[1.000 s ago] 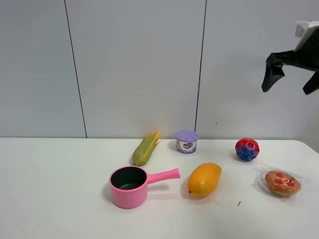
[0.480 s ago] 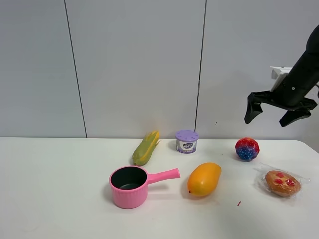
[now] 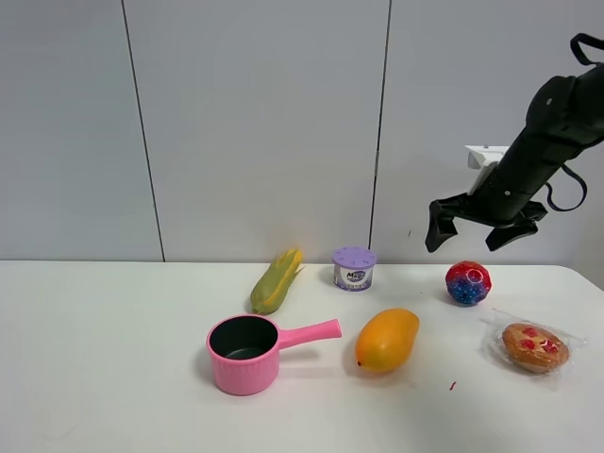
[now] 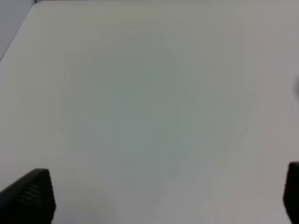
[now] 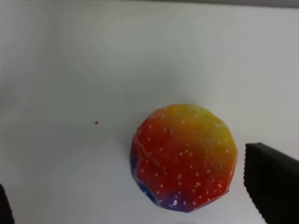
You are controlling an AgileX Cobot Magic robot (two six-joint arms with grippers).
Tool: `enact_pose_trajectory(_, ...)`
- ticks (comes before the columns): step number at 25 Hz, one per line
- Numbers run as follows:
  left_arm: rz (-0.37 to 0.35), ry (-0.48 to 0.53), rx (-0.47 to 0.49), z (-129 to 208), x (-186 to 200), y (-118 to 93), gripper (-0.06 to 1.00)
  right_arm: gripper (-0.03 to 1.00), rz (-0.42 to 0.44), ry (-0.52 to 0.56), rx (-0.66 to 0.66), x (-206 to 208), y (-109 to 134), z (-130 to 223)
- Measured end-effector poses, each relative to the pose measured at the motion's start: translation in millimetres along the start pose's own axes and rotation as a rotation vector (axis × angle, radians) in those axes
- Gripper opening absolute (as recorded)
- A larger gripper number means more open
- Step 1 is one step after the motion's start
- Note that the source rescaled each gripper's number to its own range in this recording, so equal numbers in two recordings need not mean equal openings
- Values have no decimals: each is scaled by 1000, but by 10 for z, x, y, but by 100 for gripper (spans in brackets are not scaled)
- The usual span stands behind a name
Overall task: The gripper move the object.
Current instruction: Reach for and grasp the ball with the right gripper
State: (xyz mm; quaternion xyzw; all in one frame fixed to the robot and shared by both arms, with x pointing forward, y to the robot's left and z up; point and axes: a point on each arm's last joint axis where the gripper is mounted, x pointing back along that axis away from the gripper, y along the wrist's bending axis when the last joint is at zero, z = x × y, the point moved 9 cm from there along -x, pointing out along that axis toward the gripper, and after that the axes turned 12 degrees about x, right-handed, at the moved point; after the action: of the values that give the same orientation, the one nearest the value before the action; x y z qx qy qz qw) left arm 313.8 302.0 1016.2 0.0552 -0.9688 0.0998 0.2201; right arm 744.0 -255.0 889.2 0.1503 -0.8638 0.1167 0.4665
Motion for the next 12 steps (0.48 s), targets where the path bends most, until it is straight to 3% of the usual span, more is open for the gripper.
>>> enact_pose_trajectory(12, 0, 0, 0, 0, 0, 0, 100, 100, 73, 69, 134, -192, -148, 175)
